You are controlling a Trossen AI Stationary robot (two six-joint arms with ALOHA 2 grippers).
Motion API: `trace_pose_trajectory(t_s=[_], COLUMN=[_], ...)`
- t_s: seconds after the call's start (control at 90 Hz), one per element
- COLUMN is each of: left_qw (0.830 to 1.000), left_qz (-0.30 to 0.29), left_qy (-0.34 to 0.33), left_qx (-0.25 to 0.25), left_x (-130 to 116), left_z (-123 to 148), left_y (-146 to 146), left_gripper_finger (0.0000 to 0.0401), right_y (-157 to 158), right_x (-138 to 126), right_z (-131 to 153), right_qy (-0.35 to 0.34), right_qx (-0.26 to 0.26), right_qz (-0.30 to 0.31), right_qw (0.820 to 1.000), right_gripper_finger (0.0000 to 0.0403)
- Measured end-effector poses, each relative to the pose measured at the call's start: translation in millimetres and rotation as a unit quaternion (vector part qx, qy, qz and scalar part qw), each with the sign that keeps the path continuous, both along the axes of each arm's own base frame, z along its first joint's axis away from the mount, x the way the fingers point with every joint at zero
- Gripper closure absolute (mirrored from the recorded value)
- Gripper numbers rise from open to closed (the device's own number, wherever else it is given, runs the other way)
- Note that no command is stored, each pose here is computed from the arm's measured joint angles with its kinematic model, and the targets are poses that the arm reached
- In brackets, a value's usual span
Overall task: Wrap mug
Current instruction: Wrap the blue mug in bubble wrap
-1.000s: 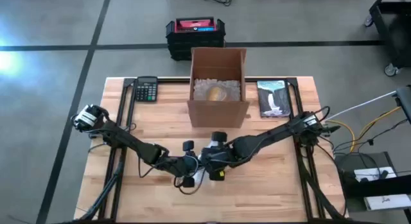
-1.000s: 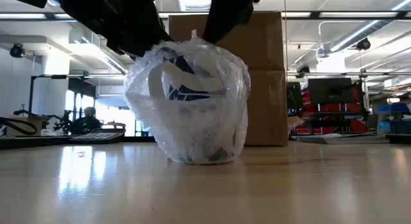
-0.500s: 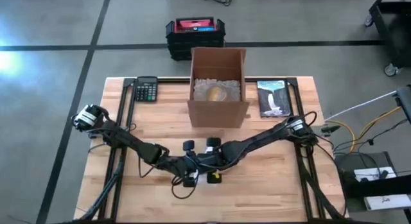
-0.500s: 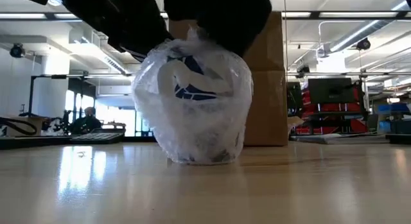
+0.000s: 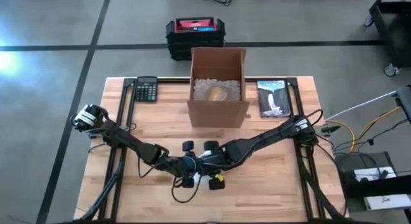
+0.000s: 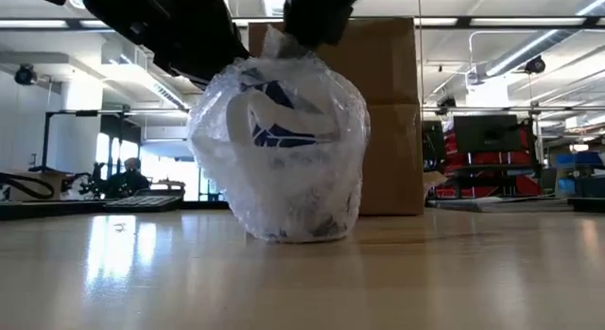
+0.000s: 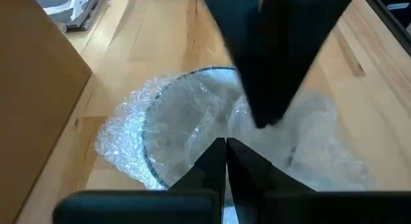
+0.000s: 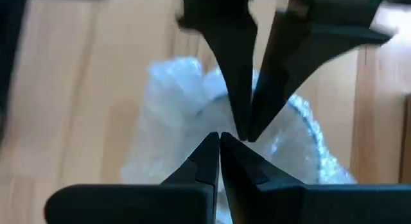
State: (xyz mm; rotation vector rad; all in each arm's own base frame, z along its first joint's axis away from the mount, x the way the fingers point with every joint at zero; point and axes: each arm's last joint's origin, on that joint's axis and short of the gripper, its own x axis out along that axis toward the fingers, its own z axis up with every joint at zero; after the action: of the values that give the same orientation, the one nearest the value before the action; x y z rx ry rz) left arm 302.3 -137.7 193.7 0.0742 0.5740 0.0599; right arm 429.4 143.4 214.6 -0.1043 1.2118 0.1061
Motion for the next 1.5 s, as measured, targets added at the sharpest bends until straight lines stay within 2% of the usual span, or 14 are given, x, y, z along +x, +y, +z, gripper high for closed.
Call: trace_pose_trajectory(t_s=[0.167,0.256,0.433,0.578,0.722,0.9,1.022,1.133,1.356,1.5], left_qw=[1.0,0.999,0.998,0.997,0.997,0.997,0.997,0.997,0.996,0.996], left_qz=[-0.017,-0.044,-0.03,-0.02,-0.018,-0.018,-0.02,-0.021,-0.026,-0.027], left_qy=[-0.008,-0.01,0.023,0.044,0.056,0.063,0.064,0.064,0.064,0.064], left_qx=[-0.004,-0.017,-0.044,-0.053,-0.051,-0.049,-0.048,-0.048,-0.049,-0.05], left_x=[-10,-18,-42,-55,-57,-55,-56,-56,-58,-58], left_z=[18,31,51,56,52,48,48,48,48,48], left_y=[-1,-3,2,3,2,0,0,-1,-3,-4], left_gripper_finger=[0.0401,0.0401,0.0401,0.0401,0.0401,0.0401,0.0401,0.0401,0.0401,0.0401], right_y=[-3,-5,-8,-9,-10,-11,-9,-9,-15,-20], right_x=[2,3,6,4,3,-1,8,15,16,14], right_z=[-40,-47,-51,-41,-9,15,20,3,-44,-57], right_qy=[0.048,0.056,0.05,0.045,0.02,0.039,-0.01,-0.03,0.021,0.035], right_qx=[-0.009,-0.009,-0.011,-0.009,-0.005,-0.011,-0.002,0.0,-0.015,-0.013], right_qz=[-0.005,-0.006,-0.003,-0.005,-0.004,-0.003,0.012,0.02,0.012,0.005], right_qw=[0.999,0.998,0.999,0.999,1.0,0.999,1.0,0.999,1.0,0.999], right_gripper_finger=[0.0403,0.0403,0.0403,0.0403,0.0403,0.0403,0.0403,0.0403,0.0403,0.0403])
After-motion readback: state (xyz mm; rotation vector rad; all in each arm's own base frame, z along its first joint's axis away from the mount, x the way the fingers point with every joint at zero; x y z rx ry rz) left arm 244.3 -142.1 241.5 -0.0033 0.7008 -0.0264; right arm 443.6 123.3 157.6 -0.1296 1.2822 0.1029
